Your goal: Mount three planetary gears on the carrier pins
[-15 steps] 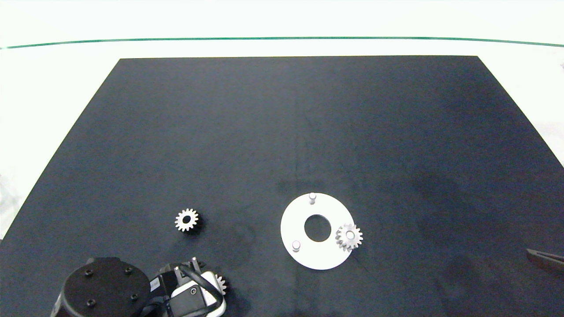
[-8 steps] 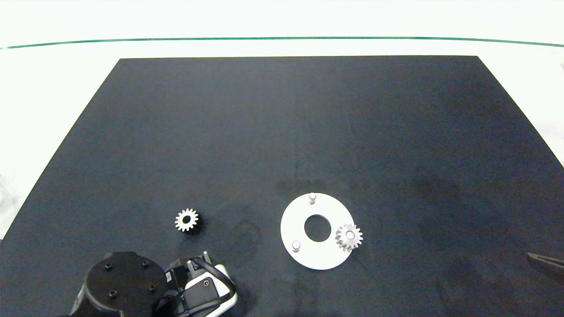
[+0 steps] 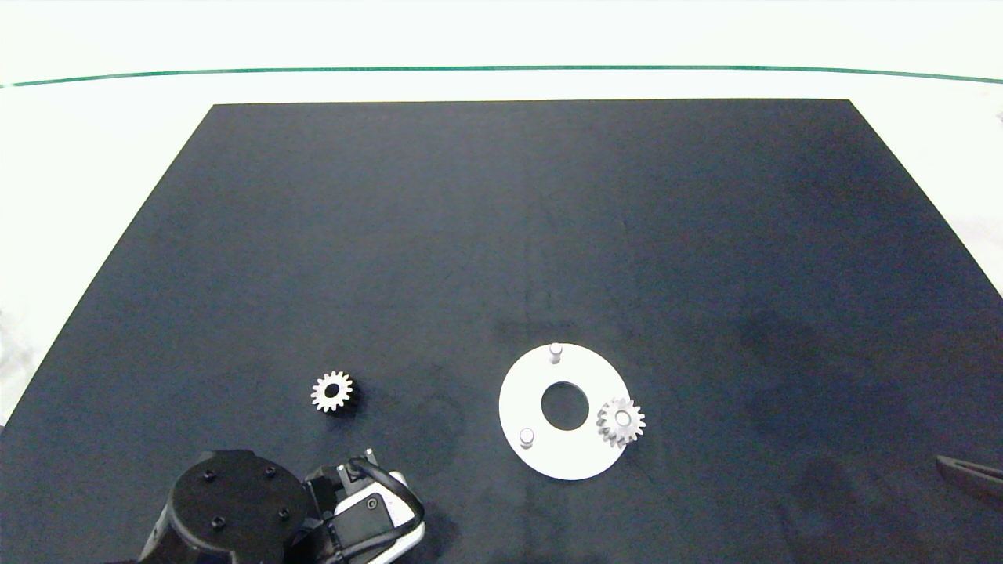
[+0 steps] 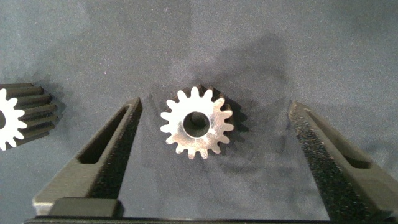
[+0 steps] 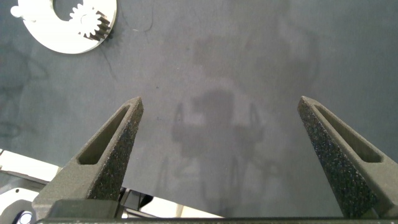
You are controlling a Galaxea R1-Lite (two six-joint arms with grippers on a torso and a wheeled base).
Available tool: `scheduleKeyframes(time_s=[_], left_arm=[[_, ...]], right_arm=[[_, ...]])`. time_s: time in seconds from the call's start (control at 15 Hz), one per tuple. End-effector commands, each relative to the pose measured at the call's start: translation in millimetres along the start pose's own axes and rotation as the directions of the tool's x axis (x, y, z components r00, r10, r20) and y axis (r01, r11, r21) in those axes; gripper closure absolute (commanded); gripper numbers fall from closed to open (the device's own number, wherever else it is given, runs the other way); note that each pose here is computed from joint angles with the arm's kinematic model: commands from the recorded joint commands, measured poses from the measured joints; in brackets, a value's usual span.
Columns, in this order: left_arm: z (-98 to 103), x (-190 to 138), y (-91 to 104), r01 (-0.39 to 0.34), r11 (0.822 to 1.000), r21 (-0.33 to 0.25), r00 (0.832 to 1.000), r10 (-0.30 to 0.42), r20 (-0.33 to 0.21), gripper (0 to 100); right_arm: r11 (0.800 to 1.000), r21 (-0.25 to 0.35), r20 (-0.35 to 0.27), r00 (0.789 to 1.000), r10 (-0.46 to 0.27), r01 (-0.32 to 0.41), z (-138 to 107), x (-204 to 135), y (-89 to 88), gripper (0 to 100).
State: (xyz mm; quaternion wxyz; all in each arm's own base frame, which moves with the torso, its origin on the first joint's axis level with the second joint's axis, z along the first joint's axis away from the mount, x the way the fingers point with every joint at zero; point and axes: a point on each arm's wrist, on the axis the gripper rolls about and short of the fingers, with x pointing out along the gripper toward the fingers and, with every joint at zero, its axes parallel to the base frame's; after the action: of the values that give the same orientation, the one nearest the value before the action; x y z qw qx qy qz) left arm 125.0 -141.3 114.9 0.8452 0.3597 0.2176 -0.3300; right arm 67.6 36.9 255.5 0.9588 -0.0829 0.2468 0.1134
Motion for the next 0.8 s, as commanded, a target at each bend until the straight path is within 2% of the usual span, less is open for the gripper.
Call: scheduleKeyframes(time_s=[0.07, 0.8], left_arm=[[1.0, 0.4, 0.0, -0.002, 1.000, -0.009, 1.000, 0.002, 0.002, 12], [6.3, 8.8, -0.7, 0.005, 1.000, -0.021, 1.000, -0.005, -0.011, 35]], right_arm=[[1.000, -0.002, -0.007, 1.000, -0.002, 0.002, -1.0, 0.8, 0.2, 0], [1.000, -0.003, -0.013, 1.000, -0.002, 0.002, -2.4, 1.7, 0.4, 0]])
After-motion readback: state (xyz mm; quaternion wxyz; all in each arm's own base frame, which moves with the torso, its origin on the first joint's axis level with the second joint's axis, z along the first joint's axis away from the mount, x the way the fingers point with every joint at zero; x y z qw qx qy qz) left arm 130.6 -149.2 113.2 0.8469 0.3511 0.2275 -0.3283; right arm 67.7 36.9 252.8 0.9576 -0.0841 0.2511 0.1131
